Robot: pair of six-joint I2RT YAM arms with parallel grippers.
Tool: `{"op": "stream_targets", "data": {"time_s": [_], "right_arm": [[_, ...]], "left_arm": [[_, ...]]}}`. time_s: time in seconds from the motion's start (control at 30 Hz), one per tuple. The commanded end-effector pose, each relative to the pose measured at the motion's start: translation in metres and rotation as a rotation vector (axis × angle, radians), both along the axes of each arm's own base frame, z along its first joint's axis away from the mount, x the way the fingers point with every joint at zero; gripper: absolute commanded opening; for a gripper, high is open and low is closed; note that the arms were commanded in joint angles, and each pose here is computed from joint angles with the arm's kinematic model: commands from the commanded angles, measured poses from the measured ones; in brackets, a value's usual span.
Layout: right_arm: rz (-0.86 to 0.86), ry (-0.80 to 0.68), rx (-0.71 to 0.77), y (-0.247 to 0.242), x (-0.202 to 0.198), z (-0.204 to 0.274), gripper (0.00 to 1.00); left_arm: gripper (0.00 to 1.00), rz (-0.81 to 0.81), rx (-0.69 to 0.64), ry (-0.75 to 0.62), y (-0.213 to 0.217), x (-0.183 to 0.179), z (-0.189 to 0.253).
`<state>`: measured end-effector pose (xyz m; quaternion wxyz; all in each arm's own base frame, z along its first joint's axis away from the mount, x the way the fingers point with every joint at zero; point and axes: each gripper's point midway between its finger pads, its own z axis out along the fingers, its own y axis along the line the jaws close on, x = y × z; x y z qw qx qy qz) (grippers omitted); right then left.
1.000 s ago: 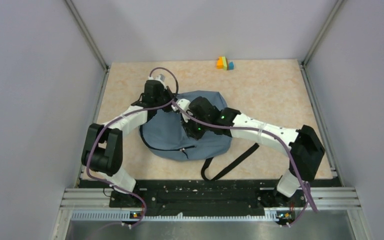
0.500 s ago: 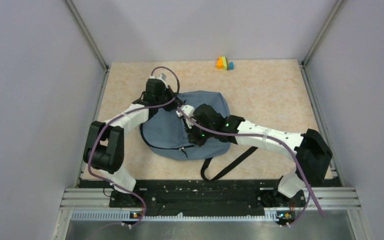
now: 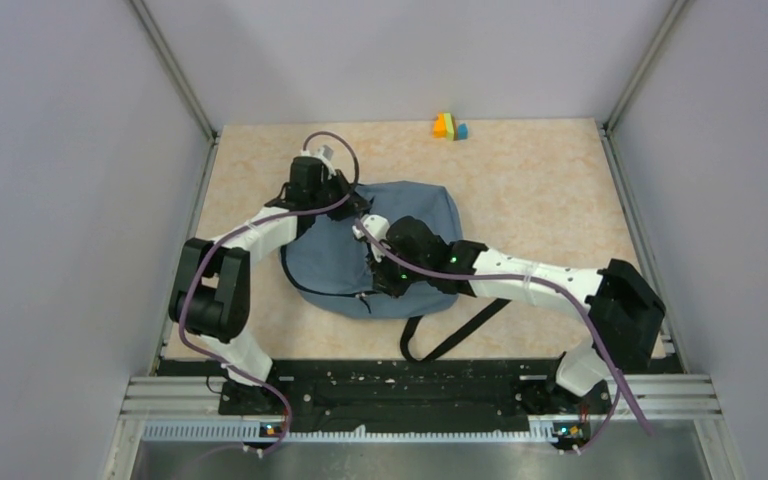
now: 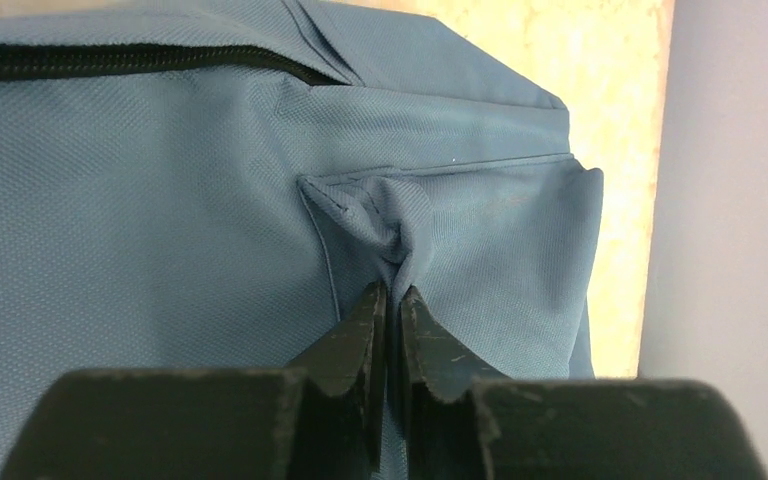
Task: Pack the student bag
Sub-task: Zip the student bag at the center of the board, then reset both arms
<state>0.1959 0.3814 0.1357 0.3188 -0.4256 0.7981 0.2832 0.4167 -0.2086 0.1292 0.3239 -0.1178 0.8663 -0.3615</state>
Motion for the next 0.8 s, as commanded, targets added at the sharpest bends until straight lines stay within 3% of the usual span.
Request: {"op": "stream_targets", "data": {"time_s": [0.0, 0.03, 0.1, 0.17, 0.33, 0.47, 0.6, 0.77], "right_arm": [[-0.007, -0.075, 0.103, 0.014, -0.003, 0.046, 0.25], [-0.019, -0.103, 0.125, 0.017, 0.003, 0.057, 0.38], [-0.036, -0.148, 0.157, 0.021, 0.011, 0.074, 0.60], [-0.039, -0.178, 0.175, 0.024, 0.018, 0.086, 0.70], [-0.063, -0.128, 0.247, 0.015, 0.036, 0.107, 0.75], [-0.144, -0.063, 0.298, -0.021, 0.068, 0.106, 0.75], [-0.299, -0.040, 0.305, -0.077, 0.106, 0.098, 0.75], [-0.567, -0.037, 0.317, -0.172, 0.144, 0.081, 0.75]], "left_arm": [[0.30, -0.010, -0.024, -0.264, 0.004, 0.025, 0.048], [0.43, -0.013, -0.020, -0.281, 0.005, 0.021, 0.048], [0.58, -0.013, -0.008, -0.313, 0.009, 0.015, 0.052], [0.72, -0.020, 0.015, -0.341, 0.013, 0.008, 0.056], [0.79, -0.006, 0.086, -0.398, 0.027, -0.006, 0.066], [0.81, 0.055, 0.143, -0.408, 0.048, -0.018, 0.070], [0.84, 0.215, 0.255, -0.334, 0.088, -0.031, 0.059], [0.87, 0.318, 0.292, -0.289, 0.127, -0.059, 0.057]]}}
